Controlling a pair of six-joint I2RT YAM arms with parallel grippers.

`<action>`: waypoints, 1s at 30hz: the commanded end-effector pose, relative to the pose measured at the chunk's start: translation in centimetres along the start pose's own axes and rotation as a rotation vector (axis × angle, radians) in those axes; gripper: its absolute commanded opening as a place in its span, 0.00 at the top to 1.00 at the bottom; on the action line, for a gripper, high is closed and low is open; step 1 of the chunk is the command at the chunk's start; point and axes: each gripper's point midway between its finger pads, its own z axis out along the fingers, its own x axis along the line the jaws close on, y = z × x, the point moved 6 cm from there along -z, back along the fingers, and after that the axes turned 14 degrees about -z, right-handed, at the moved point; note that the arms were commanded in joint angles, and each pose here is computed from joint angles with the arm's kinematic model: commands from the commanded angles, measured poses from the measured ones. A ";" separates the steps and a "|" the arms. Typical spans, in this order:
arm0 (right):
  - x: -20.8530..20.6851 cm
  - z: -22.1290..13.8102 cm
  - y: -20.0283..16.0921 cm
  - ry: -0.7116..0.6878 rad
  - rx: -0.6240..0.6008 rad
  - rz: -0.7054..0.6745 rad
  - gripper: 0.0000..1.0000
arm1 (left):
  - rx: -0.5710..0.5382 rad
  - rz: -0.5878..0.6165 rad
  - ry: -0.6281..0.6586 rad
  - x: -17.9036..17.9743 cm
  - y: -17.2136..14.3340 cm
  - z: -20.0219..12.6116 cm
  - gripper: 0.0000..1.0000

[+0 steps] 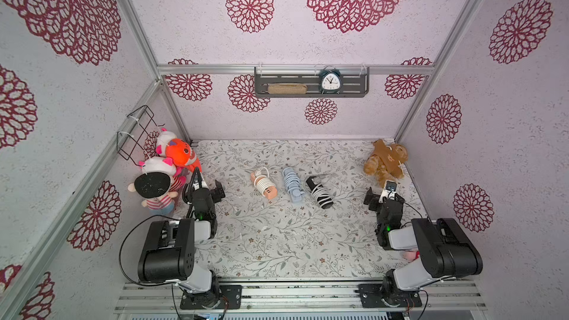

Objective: Unwrap the cord wrapped around the power strip
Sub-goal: Pick up the power strip from the center of the board.

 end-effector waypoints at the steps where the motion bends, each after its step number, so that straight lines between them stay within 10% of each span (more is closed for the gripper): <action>1: 0.1 0.4 1.3 0.006 -0.047 -0.002 0.01 | -0.042 0.007 -0.004 -0.2 1.1 0.4 0.03; 30: -0.1 0.8 1.2 0.029 -0.035 0.012 0.01 | -0.034 0.005 -0.003 -0.1 1.1 0.5 0.03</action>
